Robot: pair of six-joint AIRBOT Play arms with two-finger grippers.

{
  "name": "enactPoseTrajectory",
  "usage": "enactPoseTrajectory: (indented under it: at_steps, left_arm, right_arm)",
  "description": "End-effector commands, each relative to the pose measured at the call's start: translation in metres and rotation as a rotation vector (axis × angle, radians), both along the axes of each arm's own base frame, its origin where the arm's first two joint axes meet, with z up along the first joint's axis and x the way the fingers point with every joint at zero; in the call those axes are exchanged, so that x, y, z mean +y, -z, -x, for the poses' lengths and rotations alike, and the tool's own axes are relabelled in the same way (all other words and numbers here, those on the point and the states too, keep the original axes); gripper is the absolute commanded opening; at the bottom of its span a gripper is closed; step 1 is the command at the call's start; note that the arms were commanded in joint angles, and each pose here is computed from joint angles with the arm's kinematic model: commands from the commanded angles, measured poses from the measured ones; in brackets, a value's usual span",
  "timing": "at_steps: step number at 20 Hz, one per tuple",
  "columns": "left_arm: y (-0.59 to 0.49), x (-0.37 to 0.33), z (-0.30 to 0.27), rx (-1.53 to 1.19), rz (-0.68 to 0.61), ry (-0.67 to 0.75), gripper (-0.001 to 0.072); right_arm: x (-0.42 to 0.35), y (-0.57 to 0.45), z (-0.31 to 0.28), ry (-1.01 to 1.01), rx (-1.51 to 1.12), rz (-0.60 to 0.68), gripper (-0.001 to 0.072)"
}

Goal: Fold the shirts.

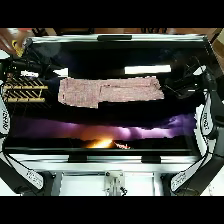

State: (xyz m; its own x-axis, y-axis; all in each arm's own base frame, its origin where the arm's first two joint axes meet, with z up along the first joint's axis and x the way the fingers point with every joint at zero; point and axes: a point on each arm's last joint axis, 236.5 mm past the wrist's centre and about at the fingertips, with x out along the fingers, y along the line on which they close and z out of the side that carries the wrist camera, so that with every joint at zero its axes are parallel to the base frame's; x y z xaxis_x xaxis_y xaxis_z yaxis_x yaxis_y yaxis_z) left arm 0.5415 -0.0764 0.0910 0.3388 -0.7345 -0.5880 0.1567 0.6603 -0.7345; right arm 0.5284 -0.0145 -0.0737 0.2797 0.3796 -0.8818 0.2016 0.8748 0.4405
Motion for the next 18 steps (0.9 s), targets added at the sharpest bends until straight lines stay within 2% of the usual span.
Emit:
enactPoseTrajectory:
  at_steps: [1, 10, 11, 12, 13, 14, 15, 16, 17, 18]
  left_arm:
    - [-0.02, -0.024, 0.011, -0.058, -0.02, 0.078, 0.0705]
    - [-0.04, -0.077, 0.029, -0.108, -0.027, 0.183, 0.0705]
    - [-0.04, -0.08, 0.03, -0.108, -0.026, 0.189, 0.0705]
    - [-0.04, -0.083, 0.03, -0.108, -0.026, 0.195, 0.0705]
    - [-0.04, -0.086, 0.031, -0.108, -0.025, 0.201, 0.0703]
    - [-0.04, -0.09, 0.033, -0.105, -0.024, 0.206, 0.0684]
    - [-0.04, -0.097, 0.034, -0.1, -0.02, 0.212, 0.0607]
    - [-0.039, -0.104, 0.035, -0.099, -0.018, 0.217, 0.0468]
    - [-0.039, -0.114, 0.033, -0.094, -0.01, 0.211, 0.0254]
    - [-0.037, -0.124, 0.03, -0.095, -0.002, 0.197, 0.0096]
  right_arm:
    - [0.018, 0.015, -0.013, 0.017, -0.015, -0.03, 0.0683]
    - [0.085, 0.031, -0.016, -0.007, 0.014, -0.106, 0.0668]
    - [0.091, 0.029, -0.02, -0.004, 0.001, -0.117, 0.0526]
    - [0.096, 0.025, -0.024, 0.005, -0.014, -0.137, 0.027]
    - [0.104, 0.02, -0.027, 0.017, -0.024, -0.174, 0.0091]
    - [0.11, 0.011, -0.029, 0.014, -0.042, -0.209, 0.0051]
    - [0.111, 0.001, -0.031, -0.002, -0.068, -0.217, 0.005]
    - [0.111, -0.013, -0.033, -0.013, -0.097, -0.21, 0.005]
    - [0.111, -0.029, -0.034, -0.023, -0.128, -0.204, 0.005]
    - [0.11, -0.048, -0.035, -0.03, -0.163, -0.197, 0.005]
